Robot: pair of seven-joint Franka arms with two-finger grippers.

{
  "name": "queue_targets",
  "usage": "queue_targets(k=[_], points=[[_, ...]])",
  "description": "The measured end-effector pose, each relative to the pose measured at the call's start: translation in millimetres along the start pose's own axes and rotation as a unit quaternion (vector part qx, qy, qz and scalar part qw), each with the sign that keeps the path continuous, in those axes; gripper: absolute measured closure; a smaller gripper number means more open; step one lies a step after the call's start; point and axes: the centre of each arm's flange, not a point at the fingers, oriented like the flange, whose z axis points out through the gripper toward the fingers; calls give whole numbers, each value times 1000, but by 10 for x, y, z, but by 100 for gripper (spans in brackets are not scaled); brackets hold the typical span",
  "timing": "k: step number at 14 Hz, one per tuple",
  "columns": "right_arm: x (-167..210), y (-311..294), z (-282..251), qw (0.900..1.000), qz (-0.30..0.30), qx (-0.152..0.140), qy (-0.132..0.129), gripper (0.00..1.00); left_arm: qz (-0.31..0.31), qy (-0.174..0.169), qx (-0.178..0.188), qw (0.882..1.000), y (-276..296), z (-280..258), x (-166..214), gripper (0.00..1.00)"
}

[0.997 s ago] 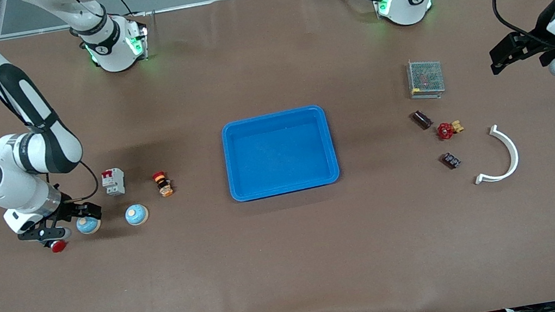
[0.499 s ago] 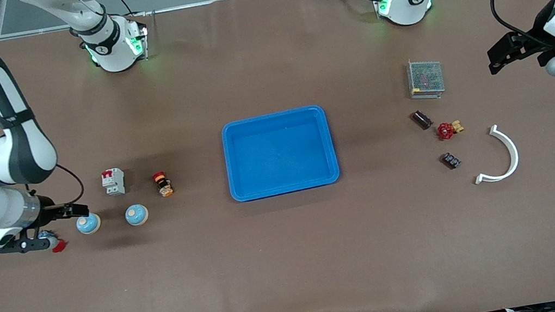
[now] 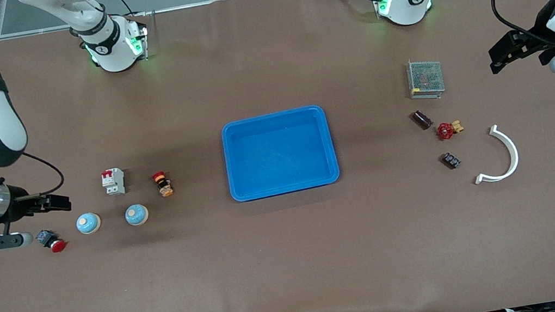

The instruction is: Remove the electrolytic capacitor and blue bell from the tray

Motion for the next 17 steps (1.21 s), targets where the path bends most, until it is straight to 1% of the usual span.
queue_targets(k=[2,4,7,10,12,13,15,17], points=[[-180,-66,-453,1000,1,1,6,0,2,3,0,1000,24,-33,-20,0],[-401,-130,-905,1000,4,2,18,0,2,6,0,1000,26,-65,-38,0],[-674,-162,-1384,999,5,1,46,0,2,10,0,1000,29,-104,-59,0],[-873,-187,-1692,998,4,0,69,0,2,14,0,1000,29,-136,-73,0],[-940,-228,-1944,996,3,0,90,0,2,16,0,1000,29,-147,-74,0],[-971,-239,-2071,995,4,-1,96,0,3,16,0,1000,29,-148,-74,0],[-1011,-234,-2229,994,7,-6,106,0,3,17,0,1000,29,-151,-74,0],[-1011,-243,-2253,994,7,-10,109,0,3,19,-1,1000,29,-169,-73,0]])
